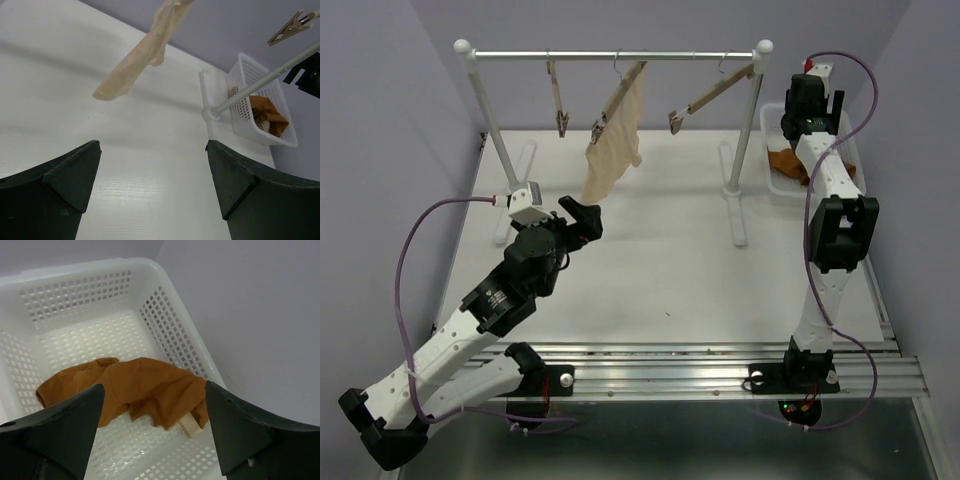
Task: Remove the underwear clipped to the hanger
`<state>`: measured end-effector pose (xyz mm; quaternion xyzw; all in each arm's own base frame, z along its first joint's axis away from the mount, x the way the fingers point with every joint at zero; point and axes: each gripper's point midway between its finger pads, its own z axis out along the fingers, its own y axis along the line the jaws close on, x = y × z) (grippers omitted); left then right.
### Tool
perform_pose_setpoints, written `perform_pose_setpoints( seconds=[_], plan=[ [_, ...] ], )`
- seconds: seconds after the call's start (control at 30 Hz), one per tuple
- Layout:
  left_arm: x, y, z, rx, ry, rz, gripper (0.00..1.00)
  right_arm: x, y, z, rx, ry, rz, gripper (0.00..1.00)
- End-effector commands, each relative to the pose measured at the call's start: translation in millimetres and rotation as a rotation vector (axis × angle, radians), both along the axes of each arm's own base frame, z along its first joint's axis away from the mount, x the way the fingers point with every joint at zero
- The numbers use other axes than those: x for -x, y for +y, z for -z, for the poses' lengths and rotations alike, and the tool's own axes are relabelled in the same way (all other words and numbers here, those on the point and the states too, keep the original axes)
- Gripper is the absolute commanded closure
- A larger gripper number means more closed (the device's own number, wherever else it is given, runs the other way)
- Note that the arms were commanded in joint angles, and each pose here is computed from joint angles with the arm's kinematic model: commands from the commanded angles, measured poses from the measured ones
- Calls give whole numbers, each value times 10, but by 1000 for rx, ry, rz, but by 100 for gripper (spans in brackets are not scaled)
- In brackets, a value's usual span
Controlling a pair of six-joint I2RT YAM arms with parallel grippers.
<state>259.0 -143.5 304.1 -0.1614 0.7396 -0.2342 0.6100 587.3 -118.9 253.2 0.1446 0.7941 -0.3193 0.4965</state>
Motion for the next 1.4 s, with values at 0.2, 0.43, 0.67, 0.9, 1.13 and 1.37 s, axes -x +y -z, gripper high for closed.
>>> perform_pose_setpoints(
  seconds=[0.2, 0.43, 0.67, 0.9, 1.13, 1.37],
  plan=[
    [32, 70, -350, 58, -67, -8, 1, 649, 106, -1145, -93, -278, -19, 0],
    [30, -7, -420, 25, -67, 36, 1, 1325, 376, -693, -310, -229, -65, 0],
    [26, -113, -511, -65, -93, 112, 1, 1884, 1101, -273, -588, -185, -377, 0],
    [25, -94, -603, -108, -102, 116, 1, 2345, 1475, -146, -707, -168, -551, 0],
    [1, -162, -1017, -181, -192, 167, 1, 2540, 1749, -328, -754, -180, -718, 0],
    [-176, -252, -1562, -287, -277, 164, 1, 2672, 1843, -353, -747, -157, -794, 0]
  ],
)
